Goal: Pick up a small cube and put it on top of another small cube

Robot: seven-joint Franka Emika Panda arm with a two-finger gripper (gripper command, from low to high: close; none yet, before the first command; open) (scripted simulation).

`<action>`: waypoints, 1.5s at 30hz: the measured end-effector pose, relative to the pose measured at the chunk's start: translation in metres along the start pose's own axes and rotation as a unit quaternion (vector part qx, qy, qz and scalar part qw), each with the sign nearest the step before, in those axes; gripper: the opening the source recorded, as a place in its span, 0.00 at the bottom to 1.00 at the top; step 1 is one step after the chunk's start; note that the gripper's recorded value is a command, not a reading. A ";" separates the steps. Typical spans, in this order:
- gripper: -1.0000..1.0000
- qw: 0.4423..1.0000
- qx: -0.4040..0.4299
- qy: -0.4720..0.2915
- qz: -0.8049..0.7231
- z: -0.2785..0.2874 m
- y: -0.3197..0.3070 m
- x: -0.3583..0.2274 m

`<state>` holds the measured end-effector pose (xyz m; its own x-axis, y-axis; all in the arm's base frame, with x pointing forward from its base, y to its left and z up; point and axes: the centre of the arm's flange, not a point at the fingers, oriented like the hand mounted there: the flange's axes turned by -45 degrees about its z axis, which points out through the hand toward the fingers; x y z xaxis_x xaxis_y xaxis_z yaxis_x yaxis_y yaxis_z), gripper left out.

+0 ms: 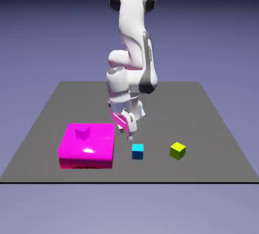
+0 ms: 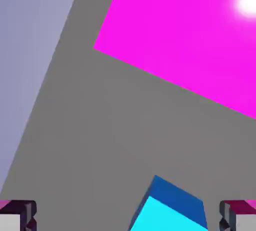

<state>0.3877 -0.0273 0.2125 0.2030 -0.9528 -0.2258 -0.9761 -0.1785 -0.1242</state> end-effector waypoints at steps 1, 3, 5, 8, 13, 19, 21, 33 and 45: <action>0.50 0.999 -0.007 -0.021 0.040 0.010 0.004 -0.001; 0.50 0.990 -0.023 -0.065 0.120 0.027 0.011 -0.004; 0.50 0.989 -0.024 -0.069 0.128 0.029 0.012 -0.005; 0.50 0.989 -0.022 -0.072 0.127 0.052 0.011 -0.005; 0.50 0.989 -0.024 -0.070 0.128 0.093 0.015 -0.007; 0.00 0.989 -0.022 -0.071 0.127 0.072 0.012 -0.006; 0.00 0.989 -0.022 -0.071 0.127 0.056 0.011 -0.005; 0.00 0.994 -0.068 -0.080 -0.013 0.027 -0.038 -0.181; 1.00 0.994 -0.071 -0.080 -0.019 0.093 -0.031 -0.198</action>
<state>0.3849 0.1901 0.1709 0.2394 -0.8956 -0.3749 -0.9661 -0.2582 0.0000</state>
